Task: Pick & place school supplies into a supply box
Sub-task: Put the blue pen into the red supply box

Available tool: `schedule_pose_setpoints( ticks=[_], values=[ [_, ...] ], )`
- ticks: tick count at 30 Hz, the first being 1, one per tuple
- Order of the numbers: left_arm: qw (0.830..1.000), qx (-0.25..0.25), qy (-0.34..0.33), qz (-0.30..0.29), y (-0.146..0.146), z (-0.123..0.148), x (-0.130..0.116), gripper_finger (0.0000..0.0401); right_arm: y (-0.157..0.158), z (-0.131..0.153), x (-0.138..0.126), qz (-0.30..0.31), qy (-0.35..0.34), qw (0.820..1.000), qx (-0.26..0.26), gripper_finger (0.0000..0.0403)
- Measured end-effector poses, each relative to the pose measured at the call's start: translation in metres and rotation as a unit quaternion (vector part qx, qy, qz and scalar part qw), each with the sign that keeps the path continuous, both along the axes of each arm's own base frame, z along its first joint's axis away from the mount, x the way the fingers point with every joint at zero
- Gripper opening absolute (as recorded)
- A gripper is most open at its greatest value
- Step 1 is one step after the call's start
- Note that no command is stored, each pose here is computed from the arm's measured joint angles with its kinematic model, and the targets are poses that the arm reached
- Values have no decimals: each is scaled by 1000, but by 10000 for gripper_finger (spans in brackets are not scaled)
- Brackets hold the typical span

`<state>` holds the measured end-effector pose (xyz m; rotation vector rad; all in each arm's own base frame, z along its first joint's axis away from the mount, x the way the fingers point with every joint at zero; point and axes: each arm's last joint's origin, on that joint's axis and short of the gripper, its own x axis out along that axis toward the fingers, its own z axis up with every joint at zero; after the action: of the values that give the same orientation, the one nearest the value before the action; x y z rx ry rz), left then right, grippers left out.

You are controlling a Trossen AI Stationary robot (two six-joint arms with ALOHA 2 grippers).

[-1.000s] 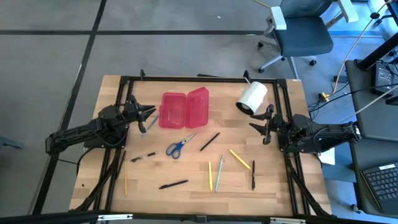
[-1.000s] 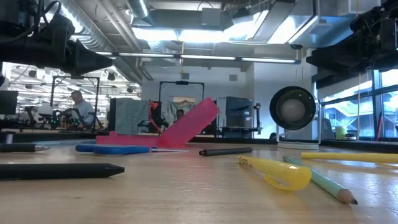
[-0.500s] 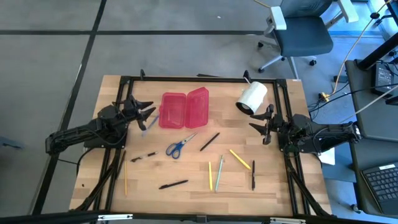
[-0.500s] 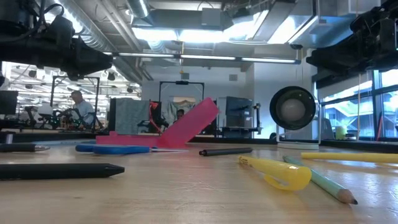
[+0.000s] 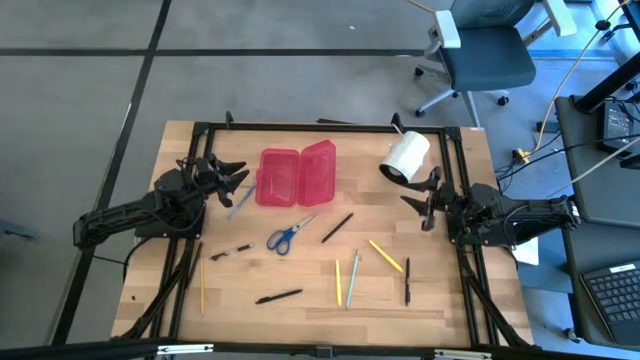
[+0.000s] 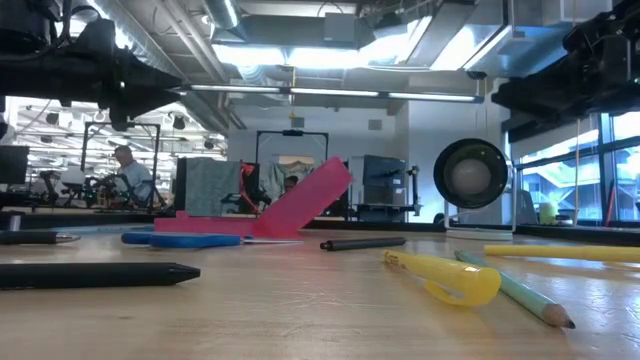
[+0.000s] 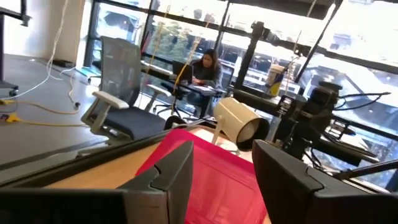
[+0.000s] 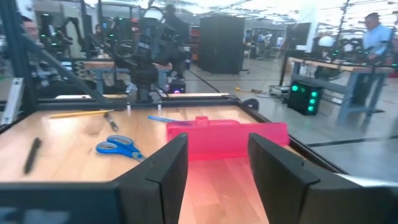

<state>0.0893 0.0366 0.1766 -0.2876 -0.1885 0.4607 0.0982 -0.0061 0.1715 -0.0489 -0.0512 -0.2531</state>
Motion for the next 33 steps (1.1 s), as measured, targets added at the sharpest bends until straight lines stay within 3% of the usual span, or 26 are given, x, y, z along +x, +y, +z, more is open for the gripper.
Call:
schedule_pose_setpoints(
  ticks=[11,15,19,22,27,33],
  values=[
    [1000,9,7,-23,-1,10,1,159,-1,0,0,-14,-2,1000,1,172],
    [997,18,69,-39,0,19,7,159,-1,3,0,-14,-14,1000,1,172],
    [984,-20,178,-25,5,32,17,159,-1,5,-1,-14,-25,1000,0,172],
    [958,-75,276,2,10,38,26,159,-1,6,-1,-15,-31,999,-5,172],
    [894,-163,416,23,17,42,43,159,-1,7,-1,-16,-33,999,-13,172],
    [829,-225,511,31,24,27,65,159,-1,7,-1,-16,-33,999,-13,172]
  ],
)
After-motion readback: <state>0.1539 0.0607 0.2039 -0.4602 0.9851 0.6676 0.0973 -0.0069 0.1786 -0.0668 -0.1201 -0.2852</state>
